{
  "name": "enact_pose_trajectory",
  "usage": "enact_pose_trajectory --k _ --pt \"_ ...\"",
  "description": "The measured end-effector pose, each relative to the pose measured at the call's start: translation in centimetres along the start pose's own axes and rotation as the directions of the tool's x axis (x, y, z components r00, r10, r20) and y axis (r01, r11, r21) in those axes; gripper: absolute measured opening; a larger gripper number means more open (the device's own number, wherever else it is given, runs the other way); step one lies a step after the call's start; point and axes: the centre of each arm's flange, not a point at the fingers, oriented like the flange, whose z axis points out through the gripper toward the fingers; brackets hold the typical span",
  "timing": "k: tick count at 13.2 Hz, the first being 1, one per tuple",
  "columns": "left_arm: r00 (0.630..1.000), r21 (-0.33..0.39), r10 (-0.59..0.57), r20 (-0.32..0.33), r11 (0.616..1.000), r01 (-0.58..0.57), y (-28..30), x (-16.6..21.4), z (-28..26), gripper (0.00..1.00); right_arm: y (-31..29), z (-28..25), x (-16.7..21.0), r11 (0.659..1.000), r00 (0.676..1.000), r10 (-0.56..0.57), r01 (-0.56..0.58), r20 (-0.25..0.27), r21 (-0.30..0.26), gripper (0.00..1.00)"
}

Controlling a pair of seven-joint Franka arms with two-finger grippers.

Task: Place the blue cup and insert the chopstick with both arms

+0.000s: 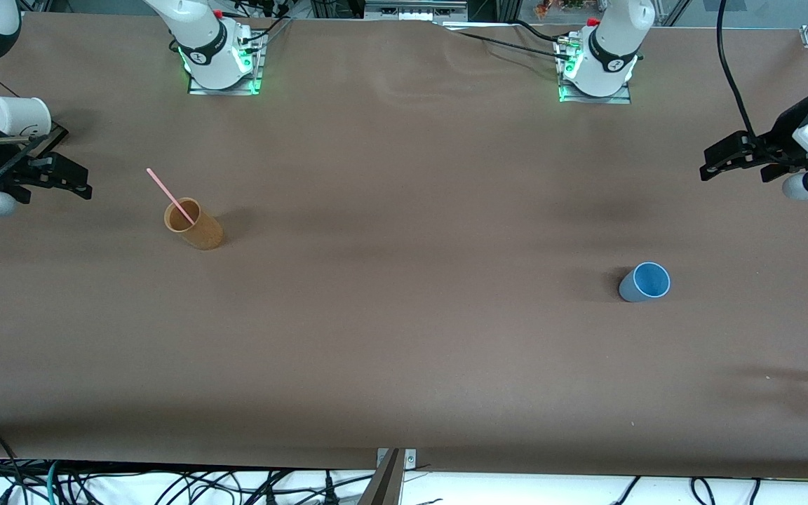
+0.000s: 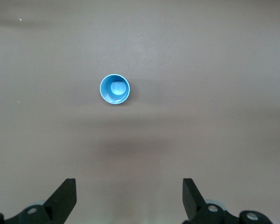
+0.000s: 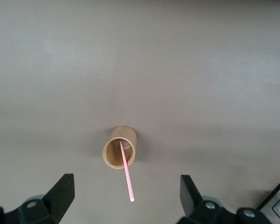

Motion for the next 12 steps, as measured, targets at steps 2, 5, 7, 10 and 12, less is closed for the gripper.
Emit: enact_pose_trajectory --k 2,5,7,10,12 --pt "1.000 0.000 0.000 0.000 1.000 0.000 0.0 0.0 0.0 1.00 0.0 0.0 0.0 1.000 1.000 0.000 0.000 0.000 0.000 1.00" --pt "1.000 0.000 0.002 0.000 1.000 -0.002 0.1 0.0 0.0 1.00 -0.1 0.0 0.0 1.000 1.000 -0.001 0.001 0.000 0.000 1.00" --pt "1.000 0.000 0.006 0.001 1.000 -0.006 0.4 0.0 0.1 1.00 -0.1 0.0 0.0 1.000 1.000 -0.002 0.002 0.000 0.000 1.00" --pt "1.000 0.001 0.011 0.008 1.000 -0.011 0.6 0.2 0.4 1.00 -0.1 0.0 0.0 1.000 1.000 -0.002 0.002 0.000 0.000 1.00" --pt "1.000 0.001 0.011 0.020 1.000 -0.011 0.6 0.5 1.0 1.00 -0.1 0.0 0.0 1.000 1.000 -0.002 0.002 0.000 0.000 1.00"
